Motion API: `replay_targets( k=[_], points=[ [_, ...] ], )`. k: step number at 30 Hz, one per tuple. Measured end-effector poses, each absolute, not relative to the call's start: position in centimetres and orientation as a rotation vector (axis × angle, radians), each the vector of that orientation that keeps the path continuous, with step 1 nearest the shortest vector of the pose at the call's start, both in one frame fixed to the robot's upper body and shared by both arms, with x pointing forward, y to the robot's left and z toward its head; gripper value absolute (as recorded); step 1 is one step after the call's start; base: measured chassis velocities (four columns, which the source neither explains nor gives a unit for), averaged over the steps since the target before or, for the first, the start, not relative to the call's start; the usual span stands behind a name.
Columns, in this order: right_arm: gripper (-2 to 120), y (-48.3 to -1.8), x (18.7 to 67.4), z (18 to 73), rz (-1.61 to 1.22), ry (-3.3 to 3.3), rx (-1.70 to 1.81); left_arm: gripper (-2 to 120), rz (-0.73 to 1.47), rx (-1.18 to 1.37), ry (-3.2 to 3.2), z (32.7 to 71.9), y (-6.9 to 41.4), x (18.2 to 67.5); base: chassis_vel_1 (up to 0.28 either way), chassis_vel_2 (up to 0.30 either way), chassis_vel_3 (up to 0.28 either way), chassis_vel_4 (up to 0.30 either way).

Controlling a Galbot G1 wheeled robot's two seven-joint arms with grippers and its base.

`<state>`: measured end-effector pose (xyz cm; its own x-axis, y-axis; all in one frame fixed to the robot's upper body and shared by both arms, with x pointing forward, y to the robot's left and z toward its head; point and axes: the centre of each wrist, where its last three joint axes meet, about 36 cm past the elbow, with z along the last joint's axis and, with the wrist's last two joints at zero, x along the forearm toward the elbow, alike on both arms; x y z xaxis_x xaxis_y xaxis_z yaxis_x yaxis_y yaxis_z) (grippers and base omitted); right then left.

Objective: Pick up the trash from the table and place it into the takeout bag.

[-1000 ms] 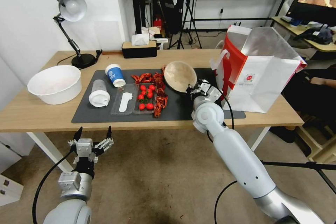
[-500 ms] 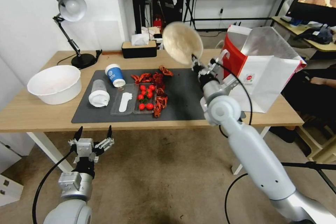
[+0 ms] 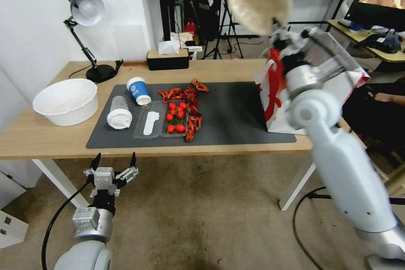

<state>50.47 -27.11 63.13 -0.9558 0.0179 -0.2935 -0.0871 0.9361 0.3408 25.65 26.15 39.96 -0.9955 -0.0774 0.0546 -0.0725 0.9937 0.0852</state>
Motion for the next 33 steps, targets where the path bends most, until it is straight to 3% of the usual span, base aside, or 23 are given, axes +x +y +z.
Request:
replay_targets(
  k=[4,11,14,26,33],
  points=[
    [0,-29.6,49.6,63.5,0.299,2.882,0.159,100,-0.129,0.112,-3.077,39.9,26.1,25.7,0.0,0.0,0.0,0.0],
    [0,-29.7,48.6,63.7,0.219,2.944,0.27,100,-0.127,0.105,-3.072,39.6,25.8,25.7,0.0,0.0,0.0,0.0],
    [6,-29.5,48.4,63.6,0.218,2.955,0.286,100,-0.128,0.105,-3.071,39.6,25.7,25.7,0.0,0.0,0.0,0.0],
    [47,-29.4,48.2,63.9,0.271,2.923,0.248,100,-0.13,0.105,-3.071,39.5,25.8,25.6,0.0,0.0,0.0,0.0],
    [76,-28.9,46.6,65.4,0.507,2.616,-0.273,100,-0.13,0.104,-3.072,39.5,25.7,25.6,0.0,0.0,0.0,0.0]
  ],
)
